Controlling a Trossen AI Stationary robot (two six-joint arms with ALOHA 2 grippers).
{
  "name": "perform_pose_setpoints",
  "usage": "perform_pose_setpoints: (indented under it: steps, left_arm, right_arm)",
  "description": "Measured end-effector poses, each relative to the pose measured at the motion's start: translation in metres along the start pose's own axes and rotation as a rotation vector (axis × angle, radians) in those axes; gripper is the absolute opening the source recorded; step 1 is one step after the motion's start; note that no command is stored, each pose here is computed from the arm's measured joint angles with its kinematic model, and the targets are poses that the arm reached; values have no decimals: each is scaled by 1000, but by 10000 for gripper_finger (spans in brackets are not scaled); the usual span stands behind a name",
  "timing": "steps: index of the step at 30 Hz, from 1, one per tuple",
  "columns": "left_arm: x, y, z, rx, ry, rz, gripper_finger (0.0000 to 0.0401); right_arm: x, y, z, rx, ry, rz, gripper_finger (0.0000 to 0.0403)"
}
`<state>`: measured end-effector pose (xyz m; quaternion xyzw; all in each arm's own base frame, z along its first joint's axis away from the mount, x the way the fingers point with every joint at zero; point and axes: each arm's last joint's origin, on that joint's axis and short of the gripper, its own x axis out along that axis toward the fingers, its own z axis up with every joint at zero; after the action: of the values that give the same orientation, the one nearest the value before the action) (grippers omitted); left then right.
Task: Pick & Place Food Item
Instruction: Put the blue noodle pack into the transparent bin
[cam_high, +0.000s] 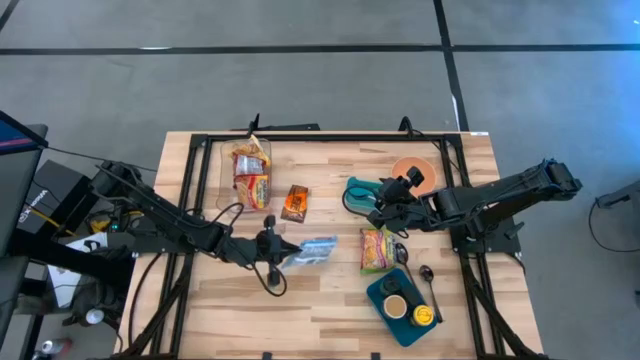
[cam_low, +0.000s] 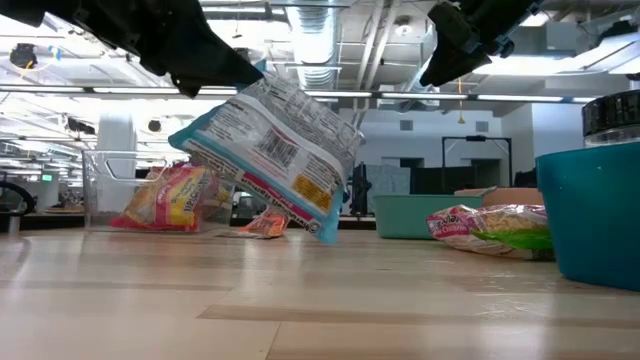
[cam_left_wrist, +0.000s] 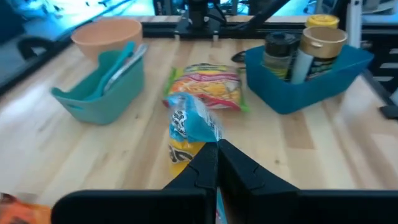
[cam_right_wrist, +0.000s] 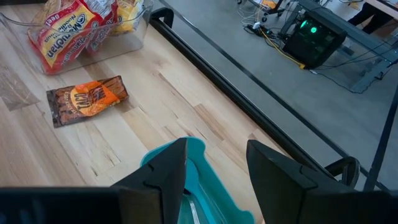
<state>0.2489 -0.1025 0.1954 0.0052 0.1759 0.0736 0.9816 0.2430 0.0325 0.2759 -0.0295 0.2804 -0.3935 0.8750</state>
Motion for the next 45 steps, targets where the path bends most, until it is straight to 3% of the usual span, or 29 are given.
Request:
perform_pose_setpoints:
  steps: [5,15,30,45]
  left_arm:
    - [1,3,1,78,-8,55,0]
    - [-6,22,16,91,-45,107,0]
    - [-72,71,63,247,-214,206,0]
    - [-117,117,64,208,-177,359,0]
  right_arm:
    - [0,0,0,0,0,0,161]
    - [0,0,0,4,-2,1,161]
    - [0,0,1,7,-4,2,161]
    - [0,0,1,7,-4,2,161]
